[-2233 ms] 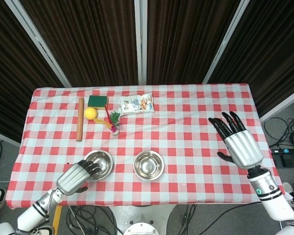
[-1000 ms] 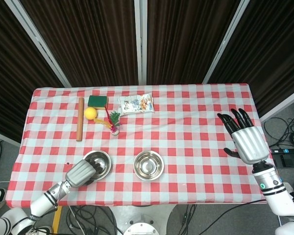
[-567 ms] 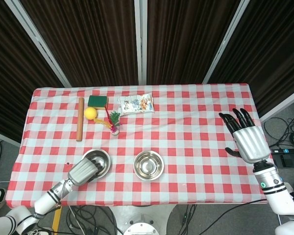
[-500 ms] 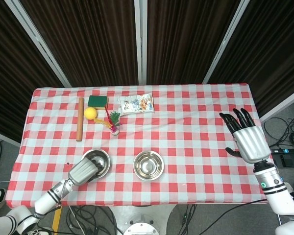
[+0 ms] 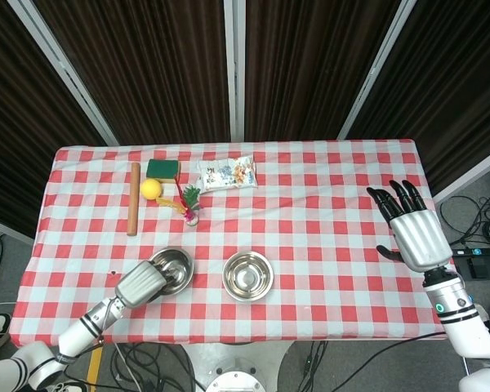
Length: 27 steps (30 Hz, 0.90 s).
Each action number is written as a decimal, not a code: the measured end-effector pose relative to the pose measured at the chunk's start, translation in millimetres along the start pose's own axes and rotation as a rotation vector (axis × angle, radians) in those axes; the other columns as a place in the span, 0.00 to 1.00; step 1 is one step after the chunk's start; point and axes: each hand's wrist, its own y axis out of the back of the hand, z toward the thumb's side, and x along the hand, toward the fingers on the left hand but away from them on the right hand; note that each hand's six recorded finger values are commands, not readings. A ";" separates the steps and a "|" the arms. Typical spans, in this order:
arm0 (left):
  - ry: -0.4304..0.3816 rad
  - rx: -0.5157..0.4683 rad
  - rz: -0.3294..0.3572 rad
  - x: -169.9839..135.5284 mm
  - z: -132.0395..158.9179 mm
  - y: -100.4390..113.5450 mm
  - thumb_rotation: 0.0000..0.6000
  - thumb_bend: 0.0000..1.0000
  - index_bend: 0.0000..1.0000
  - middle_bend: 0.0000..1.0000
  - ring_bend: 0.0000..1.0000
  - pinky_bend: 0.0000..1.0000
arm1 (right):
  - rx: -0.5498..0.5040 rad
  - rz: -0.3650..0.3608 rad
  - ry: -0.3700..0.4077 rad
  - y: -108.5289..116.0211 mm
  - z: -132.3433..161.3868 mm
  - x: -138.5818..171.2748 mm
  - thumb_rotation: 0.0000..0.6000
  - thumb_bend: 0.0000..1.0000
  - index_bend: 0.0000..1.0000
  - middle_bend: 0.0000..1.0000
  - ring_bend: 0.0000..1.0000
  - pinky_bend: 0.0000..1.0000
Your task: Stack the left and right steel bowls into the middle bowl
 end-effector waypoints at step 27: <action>-0.173 0.080 0.090 81.9 93.6 52.3 1.00 0.37 0.68 0.70 0.65 0.71 | -0.093 -0.146 -0.038 56.1 -16.7 0.2 1.00 0.00 0.05 0.15 0.00 0.01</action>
